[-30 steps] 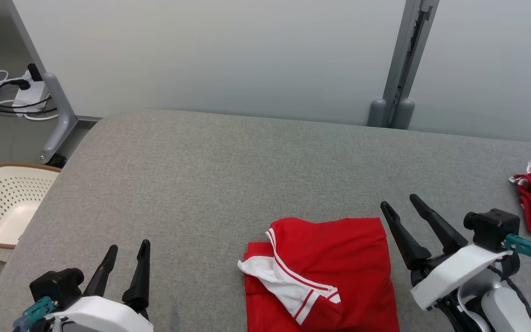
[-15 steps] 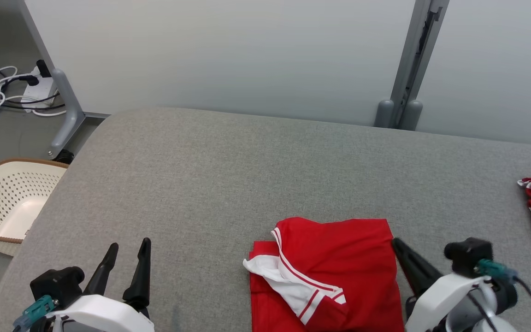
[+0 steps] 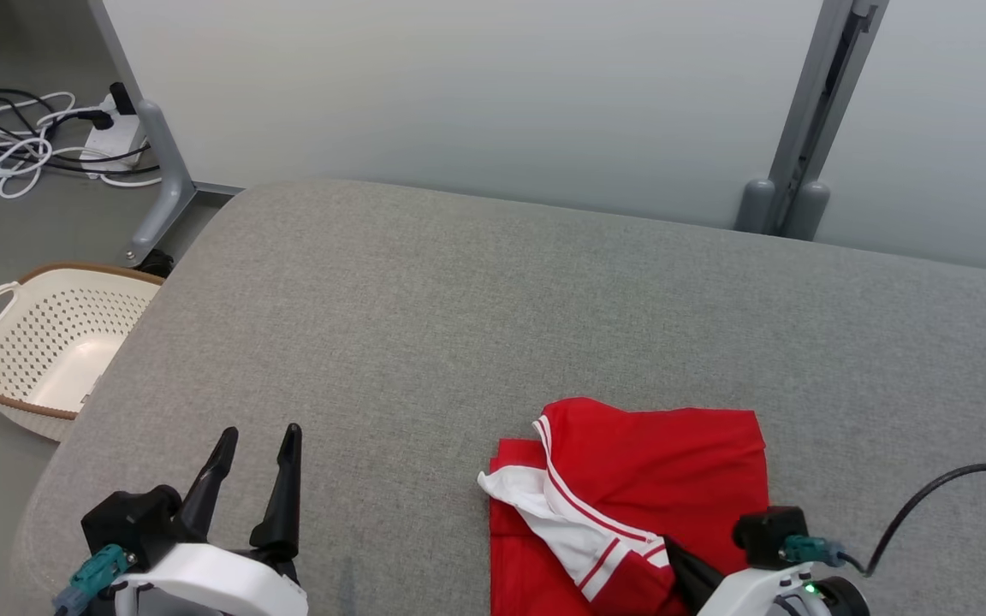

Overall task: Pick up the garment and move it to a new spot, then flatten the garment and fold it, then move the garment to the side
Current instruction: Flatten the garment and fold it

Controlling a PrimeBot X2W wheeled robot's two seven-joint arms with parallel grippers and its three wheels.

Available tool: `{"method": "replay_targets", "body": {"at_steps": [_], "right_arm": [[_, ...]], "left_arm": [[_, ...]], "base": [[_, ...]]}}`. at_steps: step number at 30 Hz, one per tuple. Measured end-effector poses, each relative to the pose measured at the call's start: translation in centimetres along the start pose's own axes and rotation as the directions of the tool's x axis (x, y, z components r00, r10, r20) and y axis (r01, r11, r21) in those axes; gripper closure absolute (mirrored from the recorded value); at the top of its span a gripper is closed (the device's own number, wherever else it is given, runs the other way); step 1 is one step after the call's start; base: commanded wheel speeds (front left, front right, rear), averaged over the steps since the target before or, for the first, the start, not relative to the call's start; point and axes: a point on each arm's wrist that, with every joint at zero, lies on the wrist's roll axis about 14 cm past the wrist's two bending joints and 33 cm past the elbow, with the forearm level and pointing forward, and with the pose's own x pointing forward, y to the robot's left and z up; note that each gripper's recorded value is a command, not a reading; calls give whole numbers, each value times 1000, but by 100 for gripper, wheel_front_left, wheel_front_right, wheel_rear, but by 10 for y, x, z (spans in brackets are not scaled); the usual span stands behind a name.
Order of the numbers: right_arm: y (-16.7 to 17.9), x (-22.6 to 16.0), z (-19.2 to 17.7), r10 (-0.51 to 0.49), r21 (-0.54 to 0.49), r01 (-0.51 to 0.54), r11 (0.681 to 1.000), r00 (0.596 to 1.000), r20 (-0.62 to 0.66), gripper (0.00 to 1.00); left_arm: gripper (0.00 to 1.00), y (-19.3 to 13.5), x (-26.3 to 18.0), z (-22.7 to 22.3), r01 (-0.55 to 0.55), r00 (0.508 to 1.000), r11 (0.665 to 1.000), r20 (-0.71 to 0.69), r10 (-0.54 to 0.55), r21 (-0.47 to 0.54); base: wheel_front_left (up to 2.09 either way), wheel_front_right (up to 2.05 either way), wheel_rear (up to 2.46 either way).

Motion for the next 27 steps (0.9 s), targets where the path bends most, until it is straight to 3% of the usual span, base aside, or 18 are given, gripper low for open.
{"method": "replay_targets", "body": {"at_steps": [9,15,18,21,25,26,27], "right_arm": [[57,15,-13,160,-20,-161,987,986,-34,100],[97,17,-22,275,-43,-279,959,958,-80,100],[117,17,-8,335,-12,-335,942,942,-21,100],[113,19,16,337,-11,-337,941,939,67,100],[76,16,43,273,-44,-269,962,948,163,100],[69,14,50,262,-51,-256,965,946,189,99],[63,12,58,249,-57,-242,969,944,216,91]], "left_arm": [[0,-3,0,11,-7,997,1000,79,6,19],[0,-2,-2,8,-14,996,1000,93,13,14],[0,-1,-3,9,-17,994,1000,105,15,16],[0,1,-3,10,-18,993,1000,113,16,20],[0,-2,-3,9,-12,993,1000,120,10,19],[0,-3,-3,8,-6,993,1000,120,4,20],[0,-4,-2,8,-2,993,1000,121,-1,23]], "base": [[0,0,0],[0,0,0],[0,0,0],[0,0,0],[0,0,0],[0,0,0],[0,0,0]]}}
